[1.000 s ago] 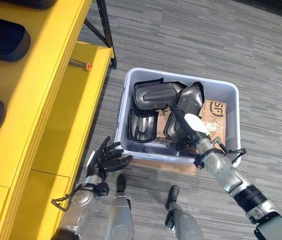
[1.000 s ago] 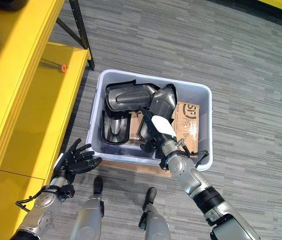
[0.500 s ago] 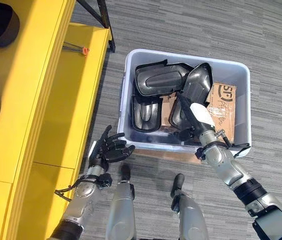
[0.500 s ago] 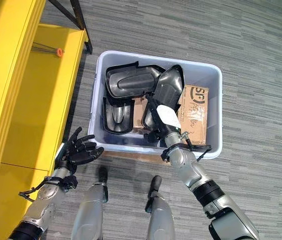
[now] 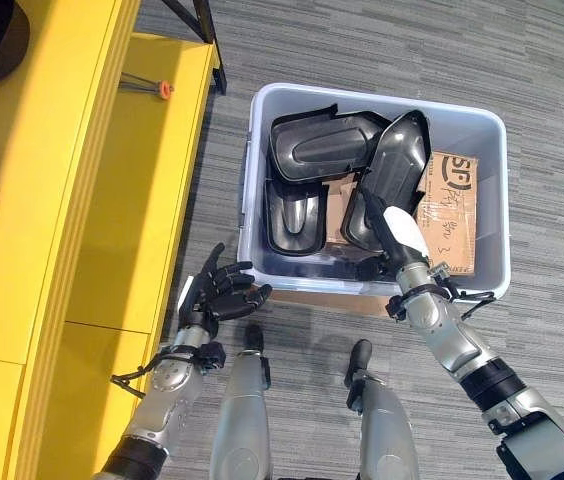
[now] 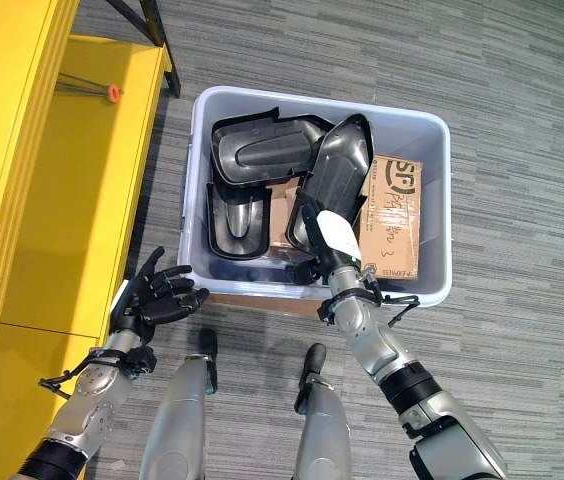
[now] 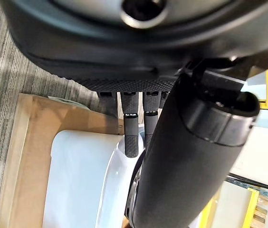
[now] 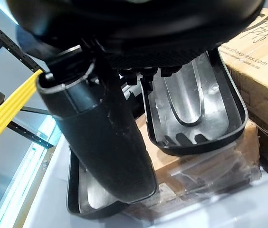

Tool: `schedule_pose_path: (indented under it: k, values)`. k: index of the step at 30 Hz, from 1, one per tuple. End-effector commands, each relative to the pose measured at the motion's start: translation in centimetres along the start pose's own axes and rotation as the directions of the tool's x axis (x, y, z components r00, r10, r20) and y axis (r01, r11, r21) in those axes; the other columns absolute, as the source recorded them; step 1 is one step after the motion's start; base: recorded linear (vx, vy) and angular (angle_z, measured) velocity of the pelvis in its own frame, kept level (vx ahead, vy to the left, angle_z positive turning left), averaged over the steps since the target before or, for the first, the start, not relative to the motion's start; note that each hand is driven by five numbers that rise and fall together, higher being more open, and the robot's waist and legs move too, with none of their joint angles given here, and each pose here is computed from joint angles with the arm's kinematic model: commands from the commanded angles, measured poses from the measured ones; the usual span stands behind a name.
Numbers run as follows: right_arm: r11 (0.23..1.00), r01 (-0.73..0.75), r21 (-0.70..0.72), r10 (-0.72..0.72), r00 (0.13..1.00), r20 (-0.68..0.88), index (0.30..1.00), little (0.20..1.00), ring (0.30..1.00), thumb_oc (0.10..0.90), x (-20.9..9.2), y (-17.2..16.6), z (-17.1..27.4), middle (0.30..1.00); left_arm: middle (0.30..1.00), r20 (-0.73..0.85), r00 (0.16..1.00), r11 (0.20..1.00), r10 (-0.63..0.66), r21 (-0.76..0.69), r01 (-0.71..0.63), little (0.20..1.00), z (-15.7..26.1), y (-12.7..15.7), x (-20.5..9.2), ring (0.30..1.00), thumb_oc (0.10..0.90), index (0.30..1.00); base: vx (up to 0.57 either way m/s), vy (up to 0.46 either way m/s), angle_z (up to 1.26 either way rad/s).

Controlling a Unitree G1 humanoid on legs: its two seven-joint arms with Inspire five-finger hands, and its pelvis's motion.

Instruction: Move parts from the plastic box to the shelf.

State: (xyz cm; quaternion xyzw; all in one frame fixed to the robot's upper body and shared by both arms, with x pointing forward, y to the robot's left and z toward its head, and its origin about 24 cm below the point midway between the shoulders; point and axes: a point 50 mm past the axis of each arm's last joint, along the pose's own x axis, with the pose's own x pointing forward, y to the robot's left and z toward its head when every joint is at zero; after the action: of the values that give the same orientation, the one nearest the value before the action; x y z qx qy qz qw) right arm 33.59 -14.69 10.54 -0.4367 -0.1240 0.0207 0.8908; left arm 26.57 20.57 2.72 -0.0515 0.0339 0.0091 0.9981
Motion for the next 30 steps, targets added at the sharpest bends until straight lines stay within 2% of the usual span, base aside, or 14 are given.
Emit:
schedule_pose_path:
  k: [1, 12, 30]
  values:
    - [0.975, 0.22, -0.018, -0.217, 0.971, 0.104, 1.0, 1.0, 1.0, 0.9, 1.7, -4.5, 2.0, 1.0, 1.0, -0.029, 0.999, 1.0, -0.023, -0.006, 0.022, 1.0, -1.0, -0.7, -1.4, 1.0, 0.9, 1.0, 0.0, 0.0, 0.0]
    - [0.95, 0.294, -0.107, -0.285, 0.954, 0.097, 1.0, 1.0, 1.0, 0.9, 1.7, -5.7, 1.4, 1.0, 1.0, -0.012, 1.0, 1.0, -0.012, -0.003, 0.012, 1.0, -0.6, -0.8, -1.1, 1.0, 0.9, 1.0, 0.0, 0.002, -0.01]
    - [0.932, 0.343, -0.114, -0.339, 0.939, 0.055, 1.0, 1.0, 1.0, 0.9, 1.7, -6.3, 0.7, 1.0, 1.0, -0.003, 1.0, 1.0, -0.003, -0.008, 0.003, 1.0, -0.4, -0.7, -1.1, 1.0, 0.9, 1.0, 0.0, 0.0, 0.0]
